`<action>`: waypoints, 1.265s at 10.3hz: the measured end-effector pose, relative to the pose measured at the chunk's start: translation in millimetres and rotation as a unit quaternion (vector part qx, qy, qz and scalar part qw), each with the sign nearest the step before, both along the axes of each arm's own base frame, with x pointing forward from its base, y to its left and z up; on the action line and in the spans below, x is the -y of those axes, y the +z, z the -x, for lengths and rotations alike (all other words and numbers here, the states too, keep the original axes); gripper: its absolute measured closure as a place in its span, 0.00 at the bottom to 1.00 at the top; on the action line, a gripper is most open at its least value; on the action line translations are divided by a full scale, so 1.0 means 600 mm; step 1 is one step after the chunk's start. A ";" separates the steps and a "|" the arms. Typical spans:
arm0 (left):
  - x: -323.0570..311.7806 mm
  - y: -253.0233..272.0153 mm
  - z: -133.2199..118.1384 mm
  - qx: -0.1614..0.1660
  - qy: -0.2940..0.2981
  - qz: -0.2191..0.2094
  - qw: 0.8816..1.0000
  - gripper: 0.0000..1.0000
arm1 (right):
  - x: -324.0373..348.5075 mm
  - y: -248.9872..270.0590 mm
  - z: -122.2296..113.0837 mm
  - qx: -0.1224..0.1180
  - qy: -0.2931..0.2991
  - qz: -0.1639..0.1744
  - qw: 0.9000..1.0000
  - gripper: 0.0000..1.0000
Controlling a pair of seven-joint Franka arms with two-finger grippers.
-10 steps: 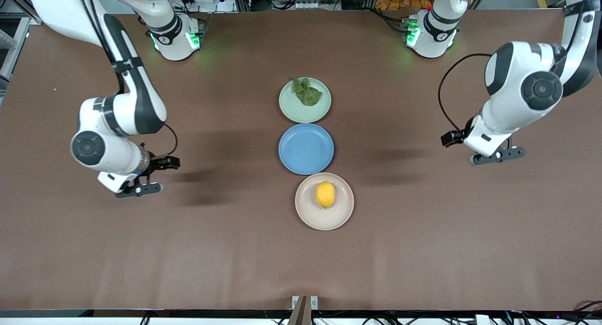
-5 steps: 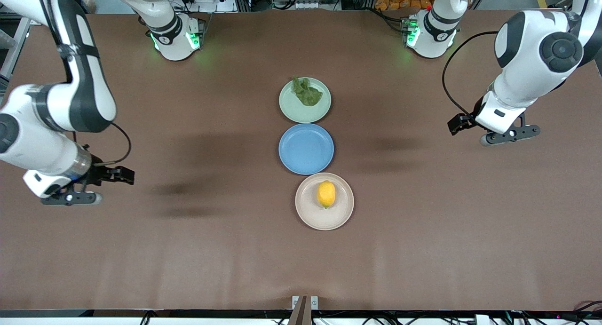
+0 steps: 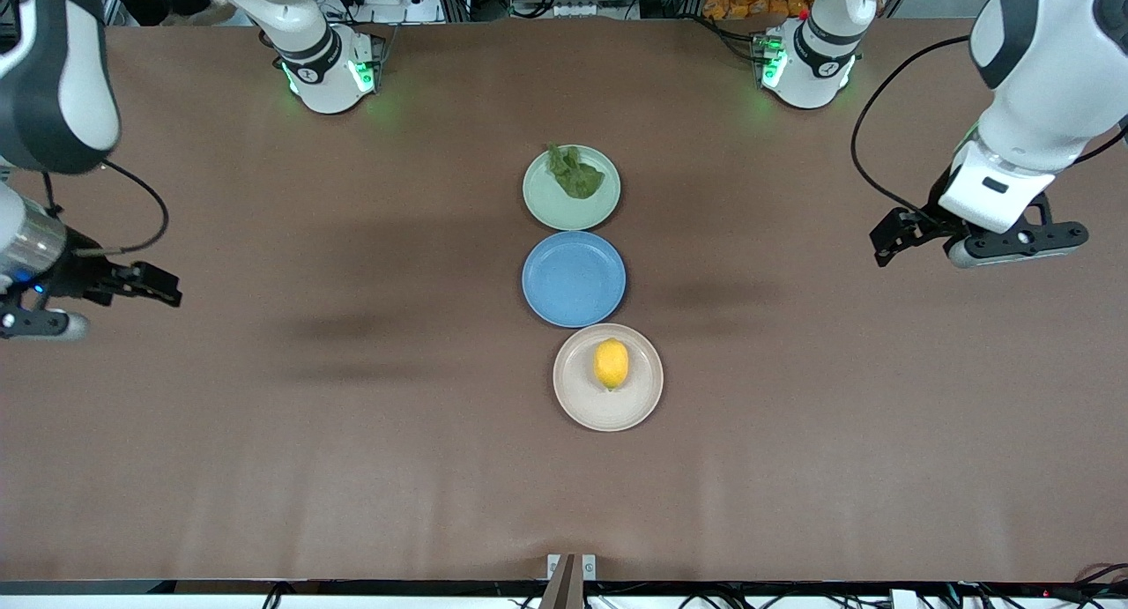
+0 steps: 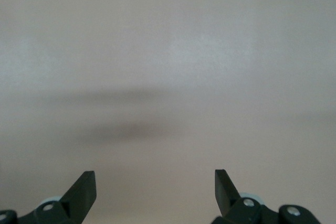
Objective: Place lemon and lettuce in plates
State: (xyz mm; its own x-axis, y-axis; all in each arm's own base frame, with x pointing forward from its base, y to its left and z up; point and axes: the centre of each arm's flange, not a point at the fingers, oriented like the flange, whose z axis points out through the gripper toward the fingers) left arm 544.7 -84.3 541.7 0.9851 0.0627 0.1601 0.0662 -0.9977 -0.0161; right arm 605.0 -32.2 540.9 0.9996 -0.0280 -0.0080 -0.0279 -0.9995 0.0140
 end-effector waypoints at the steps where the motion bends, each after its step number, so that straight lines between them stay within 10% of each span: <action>1: -0.001 0.030 0.001 -0.006 -0.019 -0.004 1.000 0.00 | 0.000 0.039 0.012 -0.007 0.000 -0.001 1.000 0.00; 13: -0.014 0.213 0.036 -0.045 -0.077 0.004 0.996 0.00 | 0.001 0.216 0.101 0.016 -0.002 -0.005 1.000 0.00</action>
State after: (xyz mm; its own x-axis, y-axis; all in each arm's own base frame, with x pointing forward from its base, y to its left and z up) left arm 522.8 -75.7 669.3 0.9935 -0.0891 0.0704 -0.0888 -0.9960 -0.0074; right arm 544.7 -33.0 670.6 0.9992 -0.0319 0.0239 -0.0320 -0.9995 0.0021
